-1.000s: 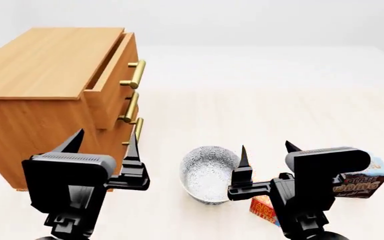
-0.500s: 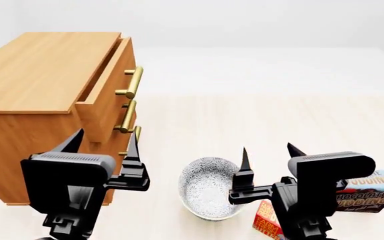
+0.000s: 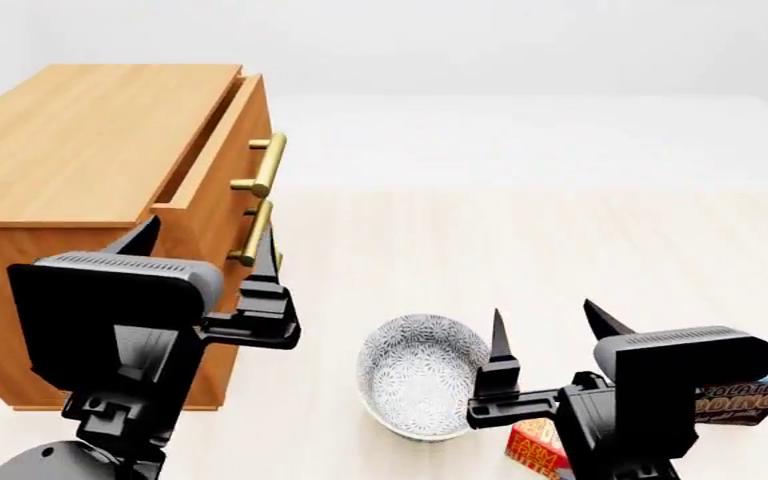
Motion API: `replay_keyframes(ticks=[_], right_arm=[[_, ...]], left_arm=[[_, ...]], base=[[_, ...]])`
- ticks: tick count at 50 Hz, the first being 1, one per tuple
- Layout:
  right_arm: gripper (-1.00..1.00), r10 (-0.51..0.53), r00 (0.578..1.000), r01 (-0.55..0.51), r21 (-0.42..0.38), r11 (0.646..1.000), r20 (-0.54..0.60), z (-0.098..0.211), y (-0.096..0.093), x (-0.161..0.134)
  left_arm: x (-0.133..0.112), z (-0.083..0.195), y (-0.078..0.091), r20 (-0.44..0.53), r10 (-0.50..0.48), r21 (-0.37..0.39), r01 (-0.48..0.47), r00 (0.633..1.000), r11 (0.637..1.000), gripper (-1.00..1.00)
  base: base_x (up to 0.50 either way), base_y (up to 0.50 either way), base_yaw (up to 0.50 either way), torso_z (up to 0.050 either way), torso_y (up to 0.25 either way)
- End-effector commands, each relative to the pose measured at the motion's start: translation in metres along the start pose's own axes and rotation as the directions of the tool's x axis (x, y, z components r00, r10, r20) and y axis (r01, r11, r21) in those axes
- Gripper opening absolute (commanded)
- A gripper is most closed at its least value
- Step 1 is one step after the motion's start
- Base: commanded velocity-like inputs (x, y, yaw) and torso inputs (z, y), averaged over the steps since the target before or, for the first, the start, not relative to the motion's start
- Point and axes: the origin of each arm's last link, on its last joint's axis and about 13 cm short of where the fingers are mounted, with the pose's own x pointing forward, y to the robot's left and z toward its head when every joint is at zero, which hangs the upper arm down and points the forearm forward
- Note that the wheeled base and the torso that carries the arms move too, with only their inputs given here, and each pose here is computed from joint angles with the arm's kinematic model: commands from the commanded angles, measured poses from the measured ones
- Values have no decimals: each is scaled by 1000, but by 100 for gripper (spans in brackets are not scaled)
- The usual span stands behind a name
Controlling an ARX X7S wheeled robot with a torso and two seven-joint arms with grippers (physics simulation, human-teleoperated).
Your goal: Put the butter at the back in the top drawer of the cabinet and close it.
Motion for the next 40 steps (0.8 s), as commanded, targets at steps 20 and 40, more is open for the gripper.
replay_keyframes(ticks=[20,40], right_arm=[[100,18,1000,-18,14,1000,-3,-5,-4,-5],[100,32,999,-32,19,999,-9,-5,-6,-5]], left_arm=[[36,80,9,-73,-29,22,31,997,999,100],[66,135,10,-211,-54,58,68,976,996,100]], base=[[0,0,0,0,0],[0,0,0,0,0]])
